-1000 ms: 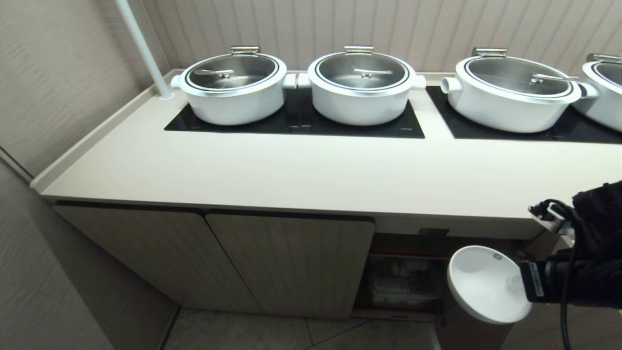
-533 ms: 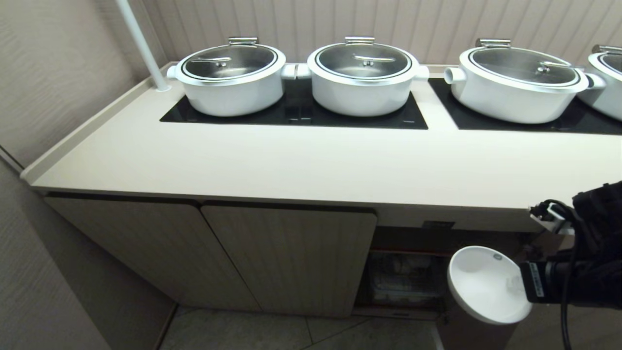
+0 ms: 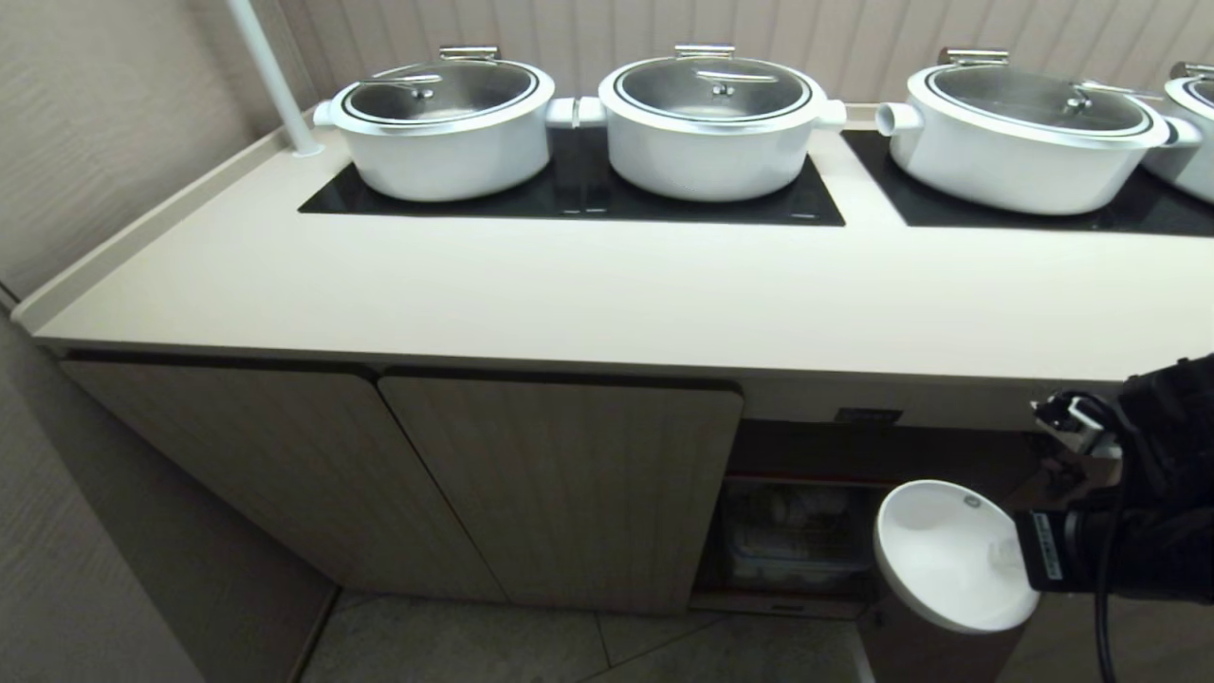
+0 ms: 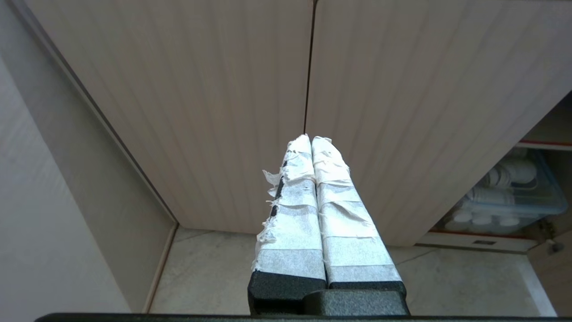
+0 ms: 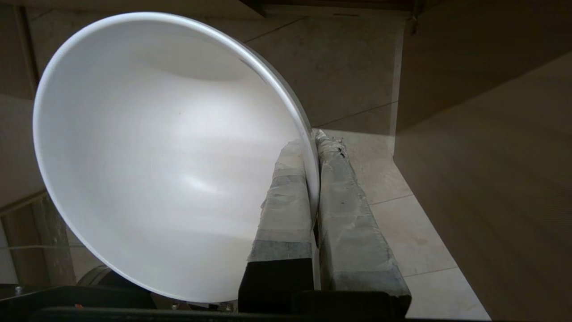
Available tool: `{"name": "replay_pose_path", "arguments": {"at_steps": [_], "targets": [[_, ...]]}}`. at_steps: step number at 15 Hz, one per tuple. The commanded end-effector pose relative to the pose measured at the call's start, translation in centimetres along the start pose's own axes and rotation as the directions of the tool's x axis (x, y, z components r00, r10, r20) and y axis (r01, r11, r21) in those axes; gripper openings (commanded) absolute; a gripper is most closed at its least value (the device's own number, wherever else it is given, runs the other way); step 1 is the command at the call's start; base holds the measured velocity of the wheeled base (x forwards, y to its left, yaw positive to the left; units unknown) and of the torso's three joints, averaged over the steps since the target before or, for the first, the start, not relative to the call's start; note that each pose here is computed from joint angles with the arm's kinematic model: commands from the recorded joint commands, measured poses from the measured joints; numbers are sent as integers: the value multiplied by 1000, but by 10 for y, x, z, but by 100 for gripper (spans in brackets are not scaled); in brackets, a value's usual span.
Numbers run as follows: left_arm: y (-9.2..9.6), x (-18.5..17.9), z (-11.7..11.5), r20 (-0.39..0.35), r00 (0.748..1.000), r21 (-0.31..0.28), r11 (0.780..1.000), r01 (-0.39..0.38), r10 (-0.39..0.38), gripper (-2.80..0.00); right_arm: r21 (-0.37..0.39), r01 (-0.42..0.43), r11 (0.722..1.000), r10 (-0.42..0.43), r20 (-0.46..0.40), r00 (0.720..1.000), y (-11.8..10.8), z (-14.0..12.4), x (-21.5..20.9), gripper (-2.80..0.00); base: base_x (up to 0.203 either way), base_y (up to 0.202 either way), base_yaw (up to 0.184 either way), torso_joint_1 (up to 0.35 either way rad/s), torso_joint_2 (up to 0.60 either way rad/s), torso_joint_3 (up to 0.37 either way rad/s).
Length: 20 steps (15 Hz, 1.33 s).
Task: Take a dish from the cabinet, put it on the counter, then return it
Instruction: Put it back into the cabinet
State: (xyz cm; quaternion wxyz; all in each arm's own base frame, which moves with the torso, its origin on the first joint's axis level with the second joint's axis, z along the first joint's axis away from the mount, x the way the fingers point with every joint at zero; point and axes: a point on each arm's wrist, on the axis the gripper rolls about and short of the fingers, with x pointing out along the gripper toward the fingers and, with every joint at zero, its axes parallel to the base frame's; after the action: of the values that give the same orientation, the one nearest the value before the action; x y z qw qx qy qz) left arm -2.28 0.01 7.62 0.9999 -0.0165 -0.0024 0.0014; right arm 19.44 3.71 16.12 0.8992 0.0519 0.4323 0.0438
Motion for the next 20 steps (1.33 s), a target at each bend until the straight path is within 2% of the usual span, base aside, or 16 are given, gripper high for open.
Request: {"name": "replay_pose_path", "arguments": {"at_steps": [1,20], "targets": [[0,0,0,1,1000,-1,1000,0,0,-280,3,2,1000,-2,-3,1000,0,-1,0,-280,0,0,0,-168,376,203],[0,0,0,0,1000,-1,1000,-1,1,-280,3,5,1000,-5,-11,1000,-1,-1,2,-280,0,0,0,-215,513,295]]}}
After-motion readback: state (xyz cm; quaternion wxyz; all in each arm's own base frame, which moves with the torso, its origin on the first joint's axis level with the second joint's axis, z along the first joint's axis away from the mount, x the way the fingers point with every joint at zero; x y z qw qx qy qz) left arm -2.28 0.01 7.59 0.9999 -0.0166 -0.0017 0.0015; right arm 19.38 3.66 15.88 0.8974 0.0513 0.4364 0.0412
